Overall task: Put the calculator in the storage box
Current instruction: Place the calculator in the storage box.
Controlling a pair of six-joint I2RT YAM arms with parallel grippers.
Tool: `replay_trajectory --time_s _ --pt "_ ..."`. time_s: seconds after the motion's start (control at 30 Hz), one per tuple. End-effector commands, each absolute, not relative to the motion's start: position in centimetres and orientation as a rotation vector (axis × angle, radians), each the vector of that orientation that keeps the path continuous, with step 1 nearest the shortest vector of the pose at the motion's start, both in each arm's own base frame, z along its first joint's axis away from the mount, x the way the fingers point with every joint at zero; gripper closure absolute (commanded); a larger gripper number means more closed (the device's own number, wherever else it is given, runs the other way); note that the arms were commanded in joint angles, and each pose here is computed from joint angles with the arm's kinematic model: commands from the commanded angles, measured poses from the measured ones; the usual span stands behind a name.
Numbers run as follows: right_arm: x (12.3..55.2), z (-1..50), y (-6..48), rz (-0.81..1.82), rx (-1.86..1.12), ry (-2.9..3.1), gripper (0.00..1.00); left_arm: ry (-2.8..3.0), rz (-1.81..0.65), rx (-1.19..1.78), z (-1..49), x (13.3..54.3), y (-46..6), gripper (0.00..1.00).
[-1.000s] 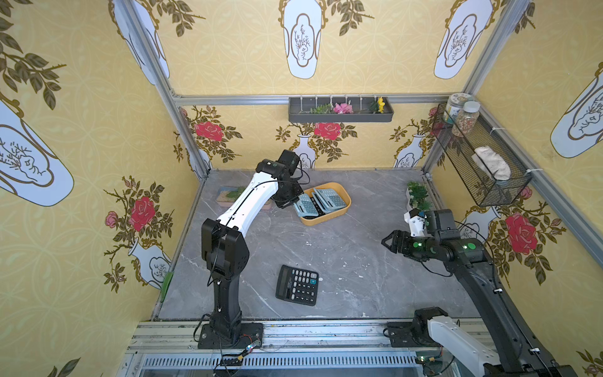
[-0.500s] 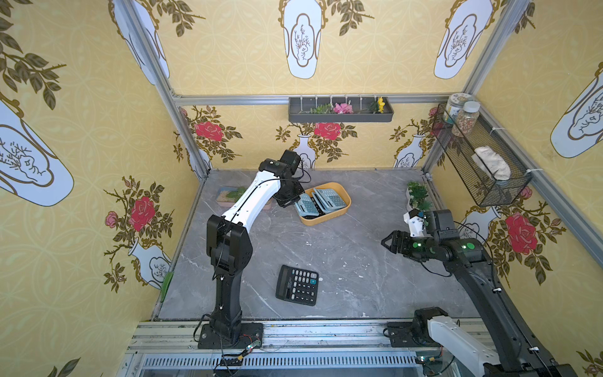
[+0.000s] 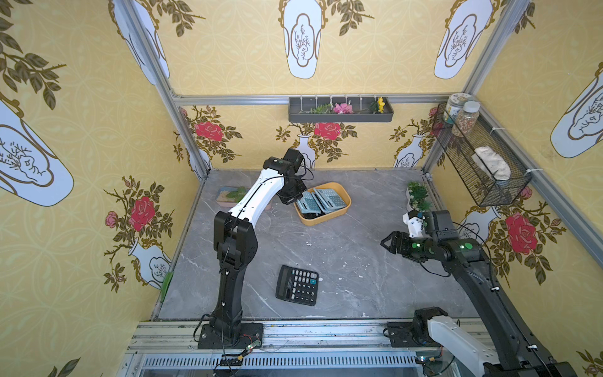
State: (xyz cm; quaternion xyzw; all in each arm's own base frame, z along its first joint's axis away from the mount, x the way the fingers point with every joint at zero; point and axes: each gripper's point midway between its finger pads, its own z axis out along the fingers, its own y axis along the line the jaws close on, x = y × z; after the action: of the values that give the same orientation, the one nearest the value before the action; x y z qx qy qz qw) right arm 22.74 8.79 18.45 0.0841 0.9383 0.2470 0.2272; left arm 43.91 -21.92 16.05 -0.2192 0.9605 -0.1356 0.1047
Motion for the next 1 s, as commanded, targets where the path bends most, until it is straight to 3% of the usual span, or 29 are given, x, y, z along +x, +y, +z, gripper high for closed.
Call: replay_trajectory --time_s 0.0,0.33,0.53,0.97 --pt "23.2 18.5 8.8 0.673 0.219 2.567 0.26 2.850 -0.396 -0.624 15.5 44.0 -22.3 1.00" --pt "23.3 18.2 8.7 0.669 0.219 2.573 0.26 2.872 -0.379 -0.611 14.5 44.1 -22.9 1.00" --pt "23.3 18.2 8.7 0.667 0.217 2.576 0.24 2.877 -0.382 -0.619 14.1 44.2 -23.1 0.95" --pt "23.4 18.2 8.7 0.664 0.212 2.581 0.23 2.897 -0.372 -0.614 12.9 44.5 -23.3 0.73"
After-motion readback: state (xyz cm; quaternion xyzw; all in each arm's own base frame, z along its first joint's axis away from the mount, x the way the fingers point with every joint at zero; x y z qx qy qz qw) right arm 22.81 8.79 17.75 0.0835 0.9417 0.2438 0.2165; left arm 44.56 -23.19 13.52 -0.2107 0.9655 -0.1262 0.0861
